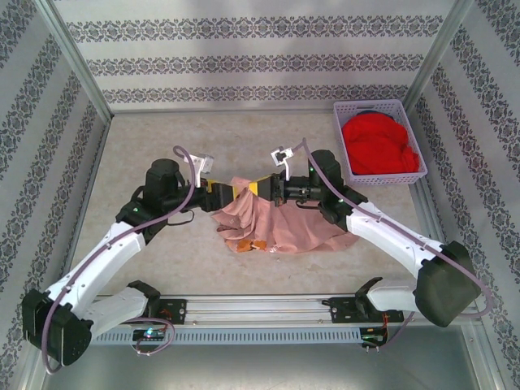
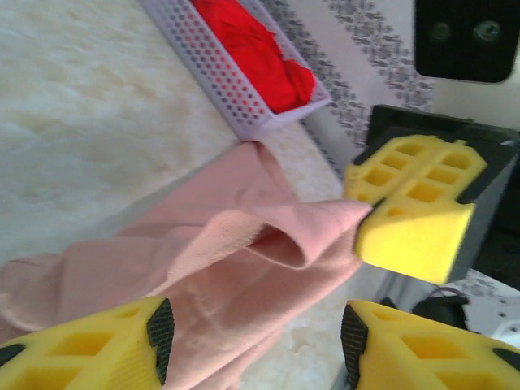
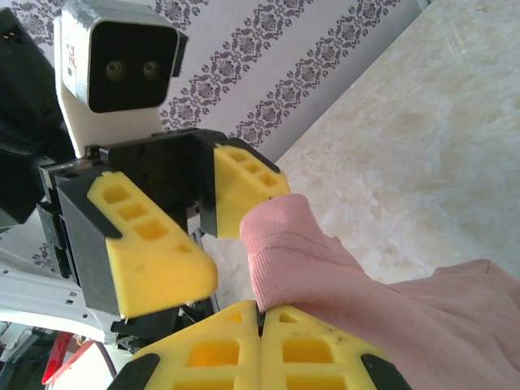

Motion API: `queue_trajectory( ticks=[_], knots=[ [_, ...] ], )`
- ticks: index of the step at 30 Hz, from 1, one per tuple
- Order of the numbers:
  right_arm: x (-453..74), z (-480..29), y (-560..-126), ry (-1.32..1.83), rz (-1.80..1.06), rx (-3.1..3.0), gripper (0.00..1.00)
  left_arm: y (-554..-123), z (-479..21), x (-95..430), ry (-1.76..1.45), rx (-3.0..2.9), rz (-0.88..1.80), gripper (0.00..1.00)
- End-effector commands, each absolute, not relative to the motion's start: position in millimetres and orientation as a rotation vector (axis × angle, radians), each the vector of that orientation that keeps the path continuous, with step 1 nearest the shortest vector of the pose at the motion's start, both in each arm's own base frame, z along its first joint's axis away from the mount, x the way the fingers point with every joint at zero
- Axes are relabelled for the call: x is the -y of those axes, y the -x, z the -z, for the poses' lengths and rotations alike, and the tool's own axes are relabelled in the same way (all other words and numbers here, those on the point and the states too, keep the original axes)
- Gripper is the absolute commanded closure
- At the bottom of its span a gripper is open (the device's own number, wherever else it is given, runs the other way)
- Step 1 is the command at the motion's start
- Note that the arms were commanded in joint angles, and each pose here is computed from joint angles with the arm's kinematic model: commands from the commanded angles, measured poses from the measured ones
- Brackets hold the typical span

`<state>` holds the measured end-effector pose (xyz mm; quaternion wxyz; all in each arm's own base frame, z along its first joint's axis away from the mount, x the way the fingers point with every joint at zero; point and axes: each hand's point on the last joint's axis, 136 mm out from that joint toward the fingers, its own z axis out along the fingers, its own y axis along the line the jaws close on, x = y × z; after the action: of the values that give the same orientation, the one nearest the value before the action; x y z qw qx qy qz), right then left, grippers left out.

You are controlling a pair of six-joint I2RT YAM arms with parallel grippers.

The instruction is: Fold the inside-out t-shirt

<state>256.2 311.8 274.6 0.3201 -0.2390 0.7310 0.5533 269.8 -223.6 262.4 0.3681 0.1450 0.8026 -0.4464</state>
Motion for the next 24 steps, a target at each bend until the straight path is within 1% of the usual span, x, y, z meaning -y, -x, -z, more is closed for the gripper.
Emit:
queue_trajectory(
  ticks=[1, 5, 7, 9, 12, 14, 15, 17, 19, 21, 22, 24],
  knots=[
    [-311, -286, -252, 0.657, -1.485, -1.872, 1.00, -266, -290, 245, -0.478, -1.936, 1.301, 0.44],
    [-309, -285, -251, 0.655, -1.483, -1.874, 1.00, -274, -298, 253, -0.499, -1.906, 1.341, 0.45],
    [-308, -285, -250, 0.654, -1.479, -1.875, 1.00, -277, -301, 256, -0.503, -1.896, 1.357, 0.48],
    [-308, -286, -250, 0.654, -1.475, -1.871, 1.00, -280, -302, 258, -0.505, -1.891, 1.361, 0.53],
    [-307, -285, -249, 0.659, -1.470, -1.875, 1.00, -284, -304, 258, -0.505, -1.887, 1.356, 0.62],
    [-305, -282, -248, 0.662, -1.464, -1.880, 1.00, -285, -308, 259, -0.510, -1.874, 1.355, 0.71],
    [-305, -282, -249, 0.657, -1.461, -1.883, 1.00, -285, -310, 259, -0.512, -1.870, 1.355, 0.76],
    [-302, -280, -250, 0.652, -1.449, -1.890, 1.00, -285, -312, 259, -0.516, -1.872, 1.347, 0.91],
    [-298, -280, -253, 0.639, -1.424, -1.895, 1.00, -283, -312, 257, -0.510, -1.886, 1.338, 0.99],
    [-291, -276, -261, 0.601, -1.337, -1.930, 1.00, -282, -311, 254, -0.484, -1.937, 1.320, 1.00],
    [-284, -271, -270, 0.553, -1.238, -1.977, 0.98, -282, -308, 250, -0.445, -1.994, 1.295, 1.00],
    [-266, -255, -288, 0.457, -0.983, -2.085, 0.87, -280, -300, 242, -0.358, -2.134, 1.247, 1.00]
  ],
)
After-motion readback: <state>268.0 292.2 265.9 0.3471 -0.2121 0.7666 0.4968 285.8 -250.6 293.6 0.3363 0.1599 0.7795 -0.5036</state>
